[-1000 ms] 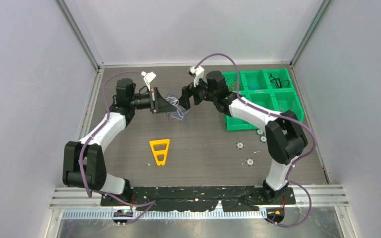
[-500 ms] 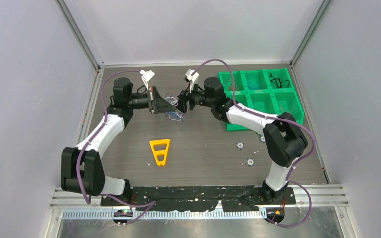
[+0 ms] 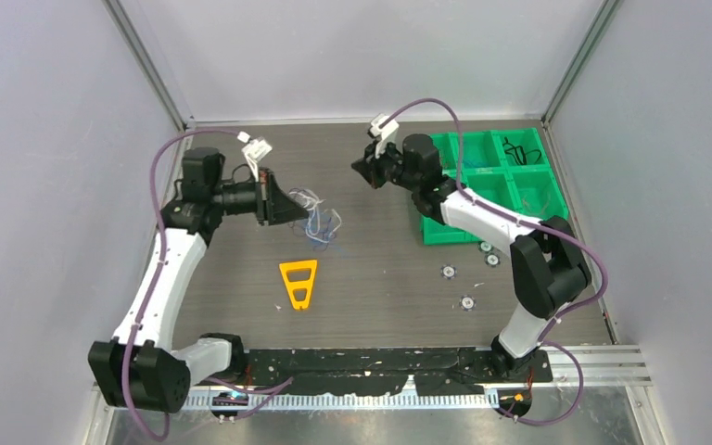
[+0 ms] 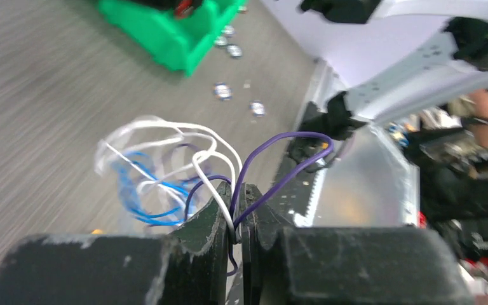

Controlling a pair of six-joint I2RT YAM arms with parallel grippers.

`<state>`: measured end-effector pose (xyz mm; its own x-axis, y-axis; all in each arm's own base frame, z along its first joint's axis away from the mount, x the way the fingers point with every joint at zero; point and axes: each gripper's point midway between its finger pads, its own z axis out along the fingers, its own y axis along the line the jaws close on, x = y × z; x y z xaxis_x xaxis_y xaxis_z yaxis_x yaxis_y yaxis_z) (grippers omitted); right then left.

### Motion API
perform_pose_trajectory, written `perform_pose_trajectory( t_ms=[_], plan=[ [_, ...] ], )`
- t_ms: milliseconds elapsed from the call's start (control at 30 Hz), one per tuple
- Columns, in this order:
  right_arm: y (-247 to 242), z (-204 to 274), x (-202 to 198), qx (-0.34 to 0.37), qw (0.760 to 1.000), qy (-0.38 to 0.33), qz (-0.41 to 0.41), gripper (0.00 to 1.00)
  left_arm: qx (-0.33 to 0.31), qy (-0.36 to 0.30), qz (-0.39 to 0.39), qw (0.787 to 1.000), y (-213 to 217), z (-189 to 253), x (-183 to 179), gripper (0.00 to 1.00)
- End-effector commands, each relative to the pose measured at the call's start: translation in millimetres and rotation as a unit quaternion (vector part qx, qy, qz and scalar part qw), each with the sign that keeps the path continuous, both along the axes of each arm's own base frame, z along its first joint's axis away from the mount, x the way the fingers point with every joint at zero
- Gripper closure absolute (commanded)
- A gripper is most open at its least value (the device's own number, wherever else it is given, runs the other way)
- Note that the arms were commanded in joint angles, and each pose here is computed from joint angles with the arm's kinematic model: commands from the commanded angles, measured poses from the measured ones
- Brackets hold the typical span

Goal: Untangle the cables

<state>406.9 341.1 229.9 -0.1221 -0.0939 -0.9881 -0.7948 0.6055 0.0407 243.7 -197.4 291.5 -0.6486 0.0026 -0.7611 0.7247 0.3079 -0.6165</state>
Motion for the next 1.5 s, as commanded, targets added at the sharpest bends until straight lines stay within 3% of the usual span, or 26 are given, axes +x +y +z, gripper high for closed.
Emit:
perform_pose_trajectory(
  t_ms=[0, 100, 167, 233, 300, 333, 400, 533, 700, 867, 1133, 1467],
  plan=[
    [-44, 34, 30, -0.001, 0.997, -0.017, -0.071, 0.95, 0.093, 0.009, 0.103, 0.990, 55, -32, 7, 0.91],
    [-66, 39, 41, 0.002, 0.996, -0.011, -0.092, 0.95, 0.132, 0.023, 0.201, 0.970, 100, -48, 27, 1.00],
    [-72, 45, 43, 0.007, 0.996, -0.007, -0.092, 0.95, 0.137, 0.011, 0.207, 0.969, 110, -53, 33, 1.00],
    [-60, 49, 31, 0.018, 0.999, 0.009, -0.038, 0.94, 0.105, 0.014, 0.171, 0.980, 99, -48, 28, 1.00],
    [-43, 51, 11, 0.036, 0.998, 0.048, 0.026, 0.72, 0.057, 0.032, 0.146, 0.987, 87, -37, 27, 1.00],
    [-34, 54, 2, 0.041, 0.996, 0.059, 0.047, 0.54, 0.043, 0.030, 0.141, 0.989, 83, -33, 28, 1.00],
    [-18, 56, -19, 0.050, 0.992, 0.073, 0.090, 0.36, 0.027, 0.025, 0.133, 0.990, 77, -27, 26, 1.00],
    [11, 69, -60, 0.057, 0.986, 0.045, 0.153, 0.26, -0.013, 0.012, 0.122, 0.992, 69, -7, 25, 1.00],
    [40, 101, -112, 0.068, 0.971, -0.038, 0.226, 0.22, -0.036, 0.012, 0.066, 0.997, 47, 11, 8, 1.00],
    [54, 126, -137, 0.062, 0.957, -0.118, 0.259, 0.19, -0.040, 0.001, 0.006, 0.999, 21, 19, -13, 1.00],
    [59, 117, -168, -0.004, 0.920, -0.243, 0.308, 0.26, -0.045, -0.006, -0.032, 0.998, 4, 30, -25, 1.00],
    [52, 95, -172, -0.028, 0.923, -0.225, 0.310, 0.48, -0.045, -0.030, -0.054, 0.997, -3, 36, -36, 1.00]
  ],
)
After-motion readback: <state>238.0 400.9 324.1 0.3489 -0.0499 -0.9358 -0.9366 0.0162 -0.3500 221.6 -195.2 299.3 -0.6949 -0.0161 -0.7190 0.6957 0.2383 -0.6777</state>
